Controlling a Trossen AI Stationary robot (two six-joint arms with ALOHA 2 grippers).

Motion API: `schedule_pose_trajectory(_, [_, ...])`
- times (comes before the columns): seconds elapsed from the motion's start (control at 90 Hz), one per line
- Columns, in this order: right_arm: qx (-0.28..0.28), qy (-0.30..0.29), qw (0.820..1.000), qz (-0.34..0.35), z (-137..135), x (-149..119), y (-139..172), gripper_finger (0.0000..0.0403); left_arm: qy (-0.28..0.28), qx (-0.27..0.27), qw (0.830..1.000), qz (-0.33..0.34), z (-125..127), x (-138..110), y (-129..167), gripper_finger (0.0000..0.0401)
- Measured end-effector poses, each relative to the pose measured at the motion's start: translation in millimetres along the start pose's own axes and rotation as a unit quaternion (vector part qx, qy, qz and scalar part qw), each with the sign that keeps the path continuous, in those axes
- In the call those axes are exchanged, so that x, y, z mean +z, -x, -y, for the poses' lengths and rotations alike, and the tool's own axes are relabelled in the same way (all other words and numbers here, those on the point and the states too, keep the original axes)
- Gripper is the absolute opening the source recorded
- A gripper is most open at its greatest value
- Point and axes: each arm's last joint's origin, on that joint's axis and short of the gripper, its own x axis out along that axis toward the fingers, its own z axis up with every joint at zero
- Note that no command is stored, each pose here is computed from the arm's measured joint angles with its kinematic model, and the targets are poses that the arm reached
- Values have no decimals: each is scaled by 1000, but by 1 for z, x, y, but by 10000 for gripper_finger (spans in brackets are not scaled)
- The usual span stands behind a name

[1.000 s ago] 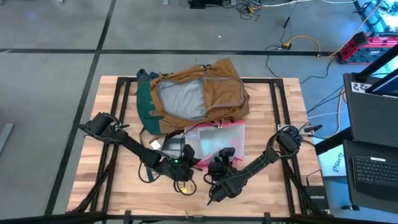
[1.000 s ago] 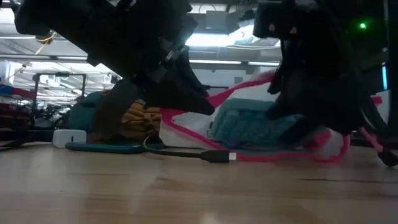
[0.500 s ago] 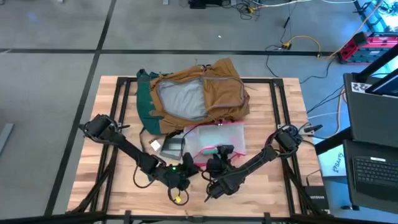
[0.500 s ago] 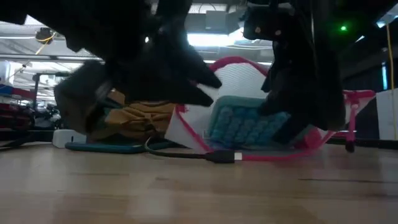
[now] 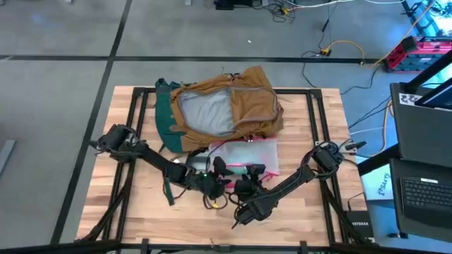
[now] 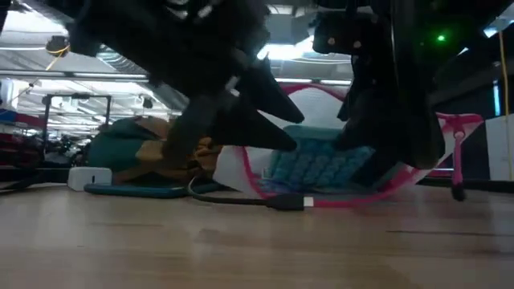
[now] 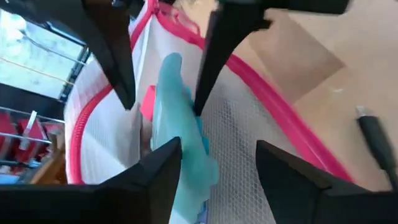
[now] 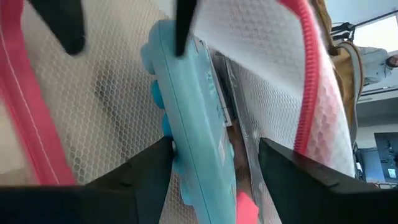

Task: Unpack backpack
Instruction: Remove the blue calculator from the pink zipper pouch

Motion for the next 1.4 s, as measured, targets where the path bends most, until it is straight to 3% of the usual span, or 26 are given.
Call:
schedule_pose_trajectory(0.422, [1, -1, 1000, 0, 0, 0, 0, 222, 28, 1, 999, -38, -11, -27, -27, 214])
schedule_pose_trajectory(0.678, [4, -2, 1000, -1, 0, 0, 0, 222, 32, 21, 999, -38, -9, -31, -35, 155])
schedule_pose_trajectory(0.8, [2, -3, 1000, 1, 0, 1, 1, 222, 33, 40, 998, -38, -8, -27, -33, 85])
schedule_pose_trajectory(0.867, [17, -12, 1000, -8, 1, 4, 3, 222, 33, 42, 998, -33, -5, -25, -31, 79])
schedule_pose_trajectory(1.122, [73, -41, 997, -1, 9, 28, 39, 222, 22, 48, 998, -35, 2, -19, -26, 79])
schedule_pose_trajectory(1.4, [30, -53, 998, 20, 27, 19, 83, 222, -29, 55, 998, -28, 25, -2, -6, 79])
